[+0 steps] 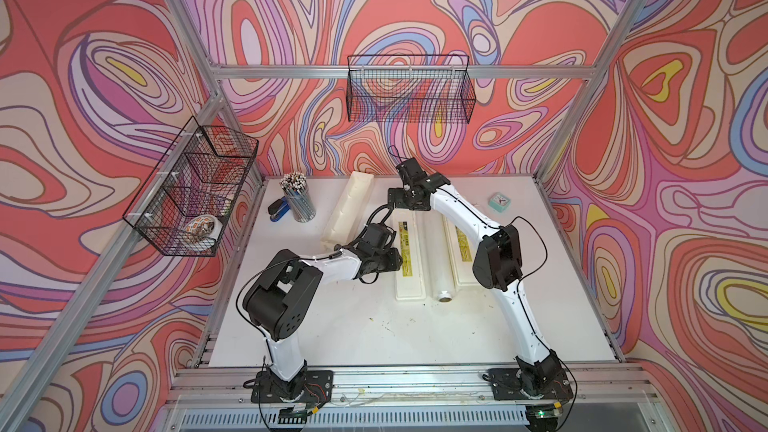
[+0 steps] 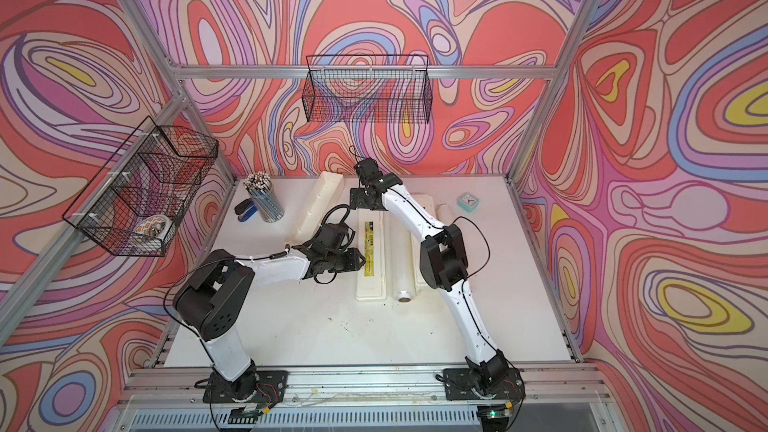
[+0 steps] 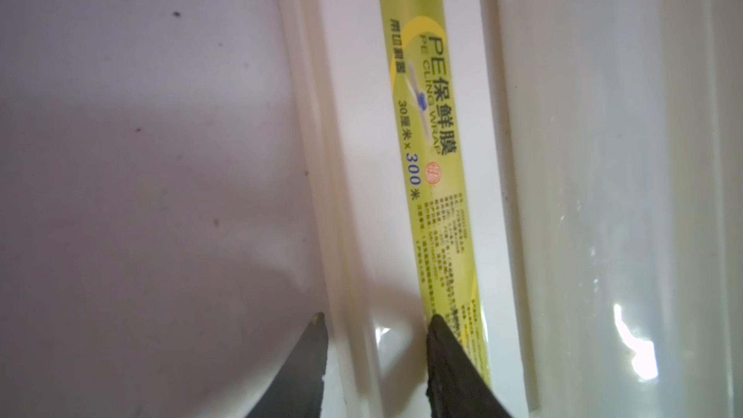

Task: Put plastic wrap rolls into dispensers
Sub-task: Place the lid at the center of the board, then pick up the plastic wrap from the center of the board, then move the plastic wrap cutting box to the center of the board.

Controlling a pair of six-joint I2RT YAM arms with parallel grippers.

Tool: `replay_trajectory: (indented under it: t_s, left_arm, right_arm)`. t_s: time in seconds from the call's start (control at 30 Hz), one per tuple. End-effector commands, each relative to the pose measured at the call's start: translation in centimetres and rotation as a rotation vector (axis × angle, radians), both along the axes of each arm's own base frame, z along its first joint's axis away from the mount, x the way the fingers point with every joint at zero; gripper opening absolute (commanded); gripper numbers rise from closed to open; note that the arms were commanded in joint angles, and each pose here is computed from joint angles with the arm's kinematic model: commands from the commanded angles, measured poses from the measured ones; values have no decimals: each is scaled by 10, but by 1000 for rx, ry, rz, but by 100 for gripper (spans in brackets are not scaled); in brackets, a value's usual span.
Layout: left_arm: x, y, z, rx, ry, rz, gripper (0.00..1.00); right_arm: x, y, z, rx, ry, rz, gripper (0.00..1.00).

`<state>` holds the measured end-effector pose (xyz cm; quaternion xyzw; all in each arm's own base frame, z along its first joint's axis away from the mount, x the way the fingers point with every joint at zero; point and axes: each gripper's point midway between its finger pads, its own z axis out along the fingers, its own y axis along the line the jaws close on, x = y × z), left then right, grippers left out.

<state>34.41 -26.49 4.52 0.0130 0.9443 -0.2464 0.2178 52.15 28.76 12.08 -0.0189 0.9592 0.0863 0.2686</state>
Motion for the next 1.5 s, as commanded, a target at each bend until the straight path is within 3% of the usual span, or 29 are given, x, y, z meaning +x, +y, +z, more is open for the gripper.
replay_trajectory:
  t_s: [0.0, 0.13, 0.27, 0.43, 0.57, 0.83, 1.17, 1.3, 1.47]
  left_arm:
    - [6, 8, 43, 107, -85, -75, 48]
    - [20, 1, 98, 125, -191, -149, 54]
    - [46, 37, 112, 253, -237, -95, 54]
    - [94, 117, 104, 339, -191, 43, 54]
    - [118, 153, 90, 452, -141, 54, 53]
    - [134, 186, 54, 552, -48, 95, 53]
    - [138, 209, 48, 540, -30, 141, 54]
    - [141, 223, 46, 616, -34, 152, 55]
    - [146, 234, 29, 629, 28, 135, 54]
  right_arm:
    - [-10, -28, 14, -75, -10, -60, 98]
    - [-26, -42, 8, -117, 29, -87, 98]
    - [-40, -55, 0, -163, 54, -121, 97]
    - [-54, -61, -9, -197, 90, -133, 97]
    - [-61, -60, -11, -238, 100, -133, 98]
    - [-80, -68, -42, -263, 173, -167, 98]
    - [-93, -67, -73, -255, 245, -166, 96]
    - [-94, -67, -84, -259, 260, -167, 91]
    - [-97, -67, -100, -254, 274, -167, 83]
